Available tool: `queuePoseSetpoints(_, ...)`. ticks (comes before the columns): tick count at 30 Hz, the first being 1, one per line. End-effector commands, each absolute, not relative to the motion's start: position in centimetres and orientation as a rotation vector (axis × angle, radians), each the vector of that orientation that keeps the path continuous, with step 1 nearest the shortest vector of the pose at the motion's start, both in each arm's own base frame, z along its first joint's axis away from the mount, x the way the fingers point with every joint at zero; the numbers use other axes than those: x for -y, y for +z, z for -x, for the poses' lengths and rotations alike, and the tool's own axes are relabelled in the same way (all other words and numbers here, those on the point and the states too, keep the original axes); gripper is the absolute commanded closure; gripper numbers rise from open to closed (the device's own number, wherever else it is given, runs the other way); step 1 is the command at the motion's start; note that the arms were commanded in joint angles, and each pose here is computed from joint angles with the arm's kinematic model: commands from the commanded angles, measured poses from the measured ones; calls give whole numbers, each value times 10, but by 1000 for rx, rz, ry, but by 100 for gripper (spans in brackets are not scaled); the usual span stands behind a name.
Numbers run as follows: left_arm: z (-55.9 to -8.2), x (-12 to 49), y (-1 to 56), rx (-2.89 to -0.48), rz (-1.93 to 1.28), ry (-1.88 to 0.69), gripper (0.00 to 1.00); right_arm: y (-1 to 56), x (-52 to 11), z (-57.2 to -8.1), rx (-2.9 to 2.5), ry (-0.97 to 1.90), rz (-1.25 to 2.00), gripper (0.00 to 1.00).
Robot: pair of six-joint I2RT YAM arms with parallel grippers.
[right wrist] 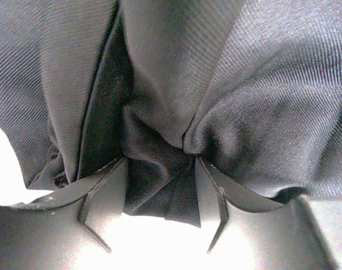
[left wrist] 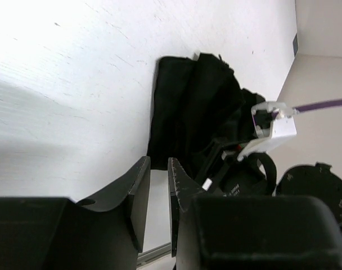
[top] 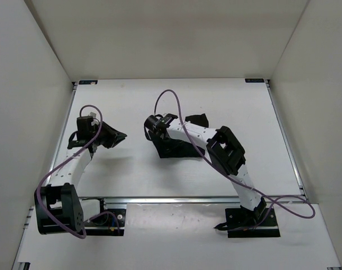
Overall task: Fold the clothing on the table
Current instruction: Fold the skirt
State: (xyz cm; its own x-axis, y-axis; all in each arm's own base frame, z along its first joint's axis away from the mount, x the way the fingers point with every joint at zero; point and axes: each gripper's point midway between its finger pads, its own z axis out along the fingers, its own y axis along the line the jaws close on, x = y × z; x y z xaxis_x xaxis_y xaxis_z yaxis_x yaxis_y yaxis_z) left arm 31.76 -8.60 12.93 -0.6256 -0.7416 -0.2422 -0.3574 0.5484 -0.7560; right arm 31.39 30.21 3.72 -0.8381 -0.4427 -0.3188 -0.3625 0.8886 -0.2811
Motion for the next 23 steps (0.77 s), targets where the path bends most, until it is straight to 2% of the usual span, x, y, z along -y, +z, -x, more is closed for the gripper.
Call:
queuePoseSetpoints(1, -320, 79, 147, -2188, 881, -941, 70, 92, -319, -308, -2592, -240, 612, 51)
queuePoseSetpoints(5, -324, 69, 158, -2175, 881, -937, 70, 142, -330, -300, -2578, -77, 551, 49)
queuePoseSetpoints(13, -323, 62, 167, -2146, 880, -953, 70, 206, -300, -276, -2496, 100, 478, 48)
queuePoseSetpoints(15, -324, 63, 169, -2138, 872, -961, 70, 216, -291, -269, -2466, 139, 462, 43)
queuePoseSetpoints(16, -325, 62, 170, -2131, 881, -964, 71, 219, -285, -262, -2450, 164, 470, 33)
queuePoseSetpoints(17, -324, 65, 169, -2139, 872, -970, 71, 220, -283, -255, -2439, 193, 480, 33)
queuePoseSetpoints(19, -324, 66, 172, -2132, 857, -970, 71, 224, -275, -246, -2435, 267, 477, 35)
queuePoseSetpoints(21, -324, 66, 172, -2144, 848, -947, 71, 211, -269, -240, -2447, 323, 491, 44)
queuePoseSetpoints(23, -323, 66, 171, -2154, 834, -922, 71, 206, -262, -243, -2449, 332, 498, 42)
